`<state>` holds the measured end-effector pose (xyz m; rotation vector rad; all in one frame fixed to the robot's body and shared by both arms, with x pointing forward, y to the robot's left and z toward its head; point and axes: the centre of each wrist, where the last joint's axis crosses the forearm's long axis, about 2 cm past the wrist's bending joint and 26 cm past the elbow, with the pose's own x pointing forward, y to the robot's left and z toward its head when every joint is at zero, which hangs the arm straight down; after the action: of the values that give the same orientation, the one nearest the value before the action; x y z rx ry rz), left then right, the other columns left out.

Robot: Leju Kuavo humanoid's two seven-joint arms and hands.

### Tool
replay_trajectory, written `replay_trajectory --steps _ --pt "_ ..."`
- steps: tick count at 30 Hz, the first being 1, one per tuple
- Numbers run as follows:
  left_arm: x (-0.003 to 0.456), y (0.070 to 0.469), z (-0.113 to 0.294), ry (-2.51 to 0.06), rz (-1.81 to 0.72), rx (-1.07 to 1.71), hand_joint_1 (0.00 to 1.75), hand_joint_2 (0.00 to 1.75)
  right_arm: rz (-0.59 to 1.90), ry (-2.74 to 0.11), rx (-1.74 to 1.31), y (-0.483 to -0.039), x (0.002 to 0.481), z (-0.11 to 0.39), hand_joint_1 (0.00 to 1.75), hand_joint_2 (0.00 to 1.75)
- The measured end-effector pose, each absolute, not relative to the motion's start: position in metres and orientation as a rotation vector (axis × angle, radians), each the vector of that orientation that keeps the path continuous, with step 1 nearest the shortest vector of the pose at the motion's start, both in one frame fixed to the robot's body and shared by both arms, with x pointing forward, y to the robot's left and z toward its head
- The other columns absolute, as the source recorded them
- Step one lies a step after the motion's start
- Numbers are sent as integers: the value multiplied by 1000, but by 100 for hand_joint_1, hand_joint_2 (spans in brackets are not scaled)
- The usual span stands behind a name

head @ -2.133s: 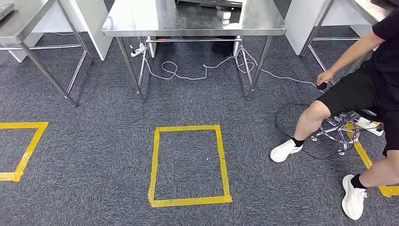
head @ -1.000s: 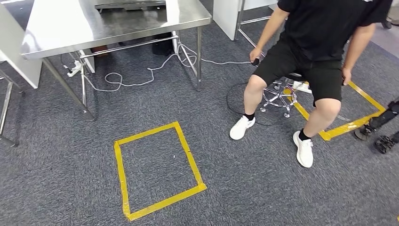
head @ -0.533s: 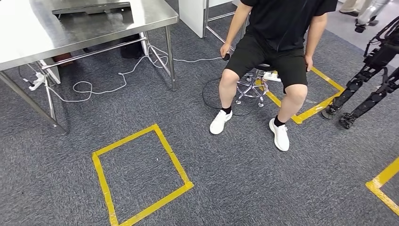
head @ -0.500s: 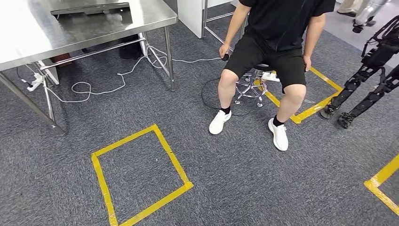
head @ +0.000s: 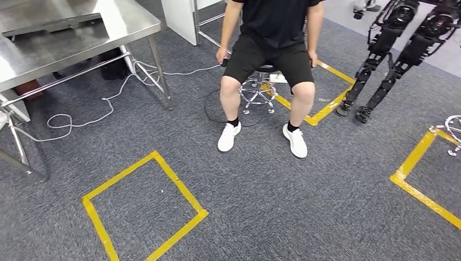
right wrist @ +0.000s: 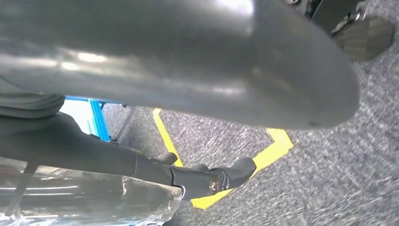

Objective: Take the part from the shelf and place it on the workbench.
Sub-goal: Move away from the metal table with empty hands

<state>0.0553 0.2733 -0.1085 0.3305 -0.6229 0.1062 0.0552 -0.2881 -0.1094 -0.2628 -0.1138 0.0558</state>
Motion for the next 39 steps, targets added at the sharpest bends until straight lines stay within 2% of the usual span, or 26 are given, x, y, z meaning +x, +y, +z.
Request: replay_trajectory --steps 39 --pt "52 268 -109 -641 79 295 0 0 69 -151 -239 -290 55 -110 0 0"
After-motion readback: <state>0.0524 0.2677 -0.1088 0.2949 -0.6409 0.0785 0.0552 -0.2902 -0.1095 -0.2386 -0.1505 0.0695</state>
